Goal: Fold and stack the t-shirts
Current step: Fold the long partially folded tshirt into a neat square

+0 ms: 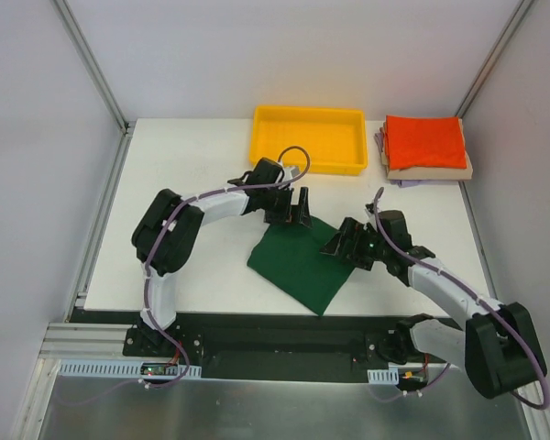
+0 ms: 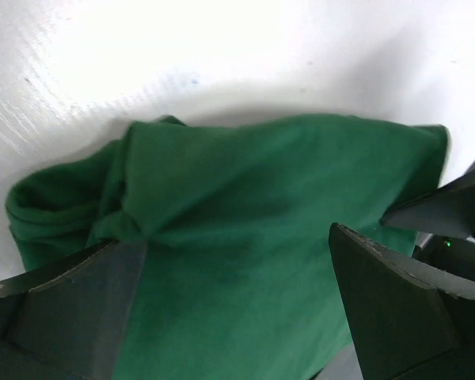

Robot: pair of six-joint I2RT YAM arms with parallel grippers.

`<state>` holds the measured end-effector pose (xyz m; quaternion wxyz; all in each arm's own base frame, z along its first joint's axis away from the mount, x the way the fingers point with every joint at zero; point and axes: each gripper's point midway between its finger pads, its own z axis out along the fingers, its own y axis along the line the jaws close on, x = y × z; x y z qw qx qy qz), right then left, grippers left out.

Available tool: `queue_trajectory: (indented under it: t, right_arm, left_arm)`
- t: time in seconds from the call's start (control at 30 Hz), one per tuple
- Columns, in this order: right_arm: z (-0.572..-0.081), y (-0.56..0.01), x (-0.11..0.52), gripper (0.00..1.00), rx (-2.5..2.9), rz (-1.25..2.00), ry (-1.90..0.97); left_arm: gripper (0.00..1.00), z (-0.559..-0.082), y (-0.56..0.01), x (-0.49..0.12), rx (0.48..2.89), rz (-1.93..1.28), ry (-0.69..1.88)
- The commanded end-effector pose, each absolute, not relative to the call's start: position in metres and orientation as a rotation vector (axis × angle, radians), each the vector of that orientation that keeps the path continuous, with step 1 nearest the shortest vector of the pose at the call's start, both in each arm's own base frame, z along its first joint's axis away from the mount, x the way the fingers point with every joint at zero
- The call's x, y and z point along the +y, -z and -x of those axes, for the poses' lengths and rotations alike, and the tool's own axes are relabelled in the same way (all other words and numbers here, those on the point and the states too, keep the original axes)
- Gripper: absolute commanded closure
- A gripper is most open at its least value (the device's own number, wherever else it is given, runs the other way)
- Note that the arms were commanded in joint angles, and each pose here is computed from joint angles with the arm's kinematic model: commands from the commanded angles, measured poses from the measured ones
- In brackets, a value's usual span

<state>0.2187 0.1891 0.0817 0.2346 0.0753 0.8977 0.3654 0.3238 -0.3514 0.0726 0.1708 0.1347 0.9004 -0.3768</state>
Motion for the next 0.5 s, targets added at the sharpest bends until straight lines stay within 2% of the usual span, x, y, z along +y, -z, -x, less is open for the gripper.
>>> queue_trajectory:
  t: [0.0,0.2,0.37,0.47]
  right_arm:
    - [-0.237,-0.052,0.164,0.04,2.499,-0.254,-0.856]
    - [-0.251,-0.025,0.138,0.04,2.583,-0.283,-0.734]
    - [-0.279,-0.039,0.137,0.04,2.556,-0.179,-0.697]
    - [-0.293,-0.07,0.142,0.04,2.491,-0.107,-0.714]
  left_arm:
    - [0.01,-0.349,-0.049,-0.344,2.618,-0.267,0.957]
    - [0.01,-0.341,-0.014,-0.303,2.739,-0.091,0.751]
    - [0.01,-0.312,-0.029,-0.283,2.757,0.043,0.742]
    - [0.01,-0.305,-0.06,-0.28,2.687,0.048,0.774]
